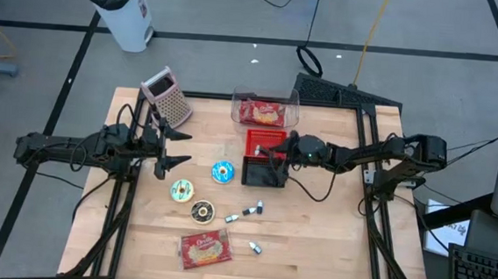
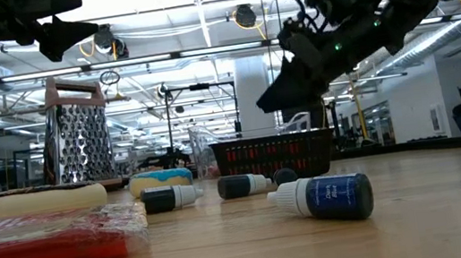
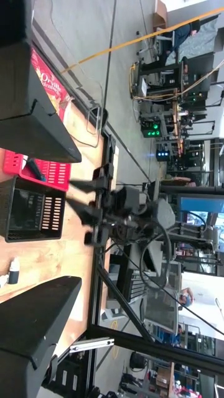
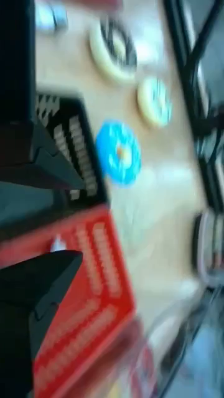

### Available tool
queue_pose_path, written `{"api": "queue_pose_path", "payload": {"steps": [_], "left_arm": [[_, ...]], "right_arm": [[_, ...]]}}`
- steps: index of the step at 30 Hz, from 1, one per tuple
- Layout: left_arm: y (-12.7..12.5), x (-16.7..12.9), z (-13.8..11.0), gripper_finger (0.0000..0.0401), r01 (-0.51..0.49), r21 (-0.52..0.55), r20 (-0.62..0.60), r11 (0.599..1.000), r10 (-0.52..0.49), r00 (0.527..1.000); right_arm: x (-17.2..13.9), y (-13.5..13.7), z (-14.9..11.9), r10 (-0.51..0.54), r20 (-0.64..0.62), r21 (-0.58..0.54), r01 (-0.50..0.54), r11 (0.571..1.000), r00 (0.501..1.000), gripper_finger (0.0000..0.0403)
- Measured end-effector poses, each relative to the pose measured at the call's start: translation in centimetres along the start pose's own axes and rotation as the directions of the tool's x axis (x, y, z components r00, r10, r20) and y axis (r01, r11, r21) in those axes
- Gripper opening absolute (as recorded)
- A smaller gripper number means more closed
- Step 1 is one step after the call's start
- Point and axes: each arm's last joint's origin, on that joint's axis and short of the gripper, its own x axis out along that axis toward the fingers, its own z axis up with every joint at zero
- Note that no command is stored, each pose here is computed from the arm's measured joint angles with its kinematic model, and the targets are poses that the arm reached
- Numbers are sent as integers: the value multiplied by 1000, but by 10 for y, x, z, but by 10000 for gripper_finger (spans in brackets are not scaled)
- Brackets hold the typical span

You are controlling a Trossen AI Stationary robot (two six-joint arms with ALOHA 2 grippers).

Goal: Pick & Place Food Item
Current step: Put the violet food coloring into the red bin

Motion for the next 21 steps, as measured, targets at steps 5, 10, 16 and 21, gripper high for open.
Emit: {"api": "queue_pose_path", "payload": {"steps": [5, 10, 16, 21], "left_arm": [[0, 0, 0, 310, 0, 0, 0, 1000, 0, 1000], [0, 0, 0, 310, 0, 0, 0, 1000, 0, 1000], [0, 0, 0, 310, 0, 0, 0, 1000, 0, 1000], [0, 0, 0, 310, 0, 0, 0, 1000, 0, 1000]], "right_arm": [[-1, 31, -2, 143, 5, -36, -143, 989, 990, 161], [-6, 66, -6, 255, 16, -78, -253, 964, 967, 161], [-17, 105, -14, 288, 28, -99, -284, 954, 957, 176], [-23, 133, -36, 278, -30, -159, -279, 947, 960, 202]]}}
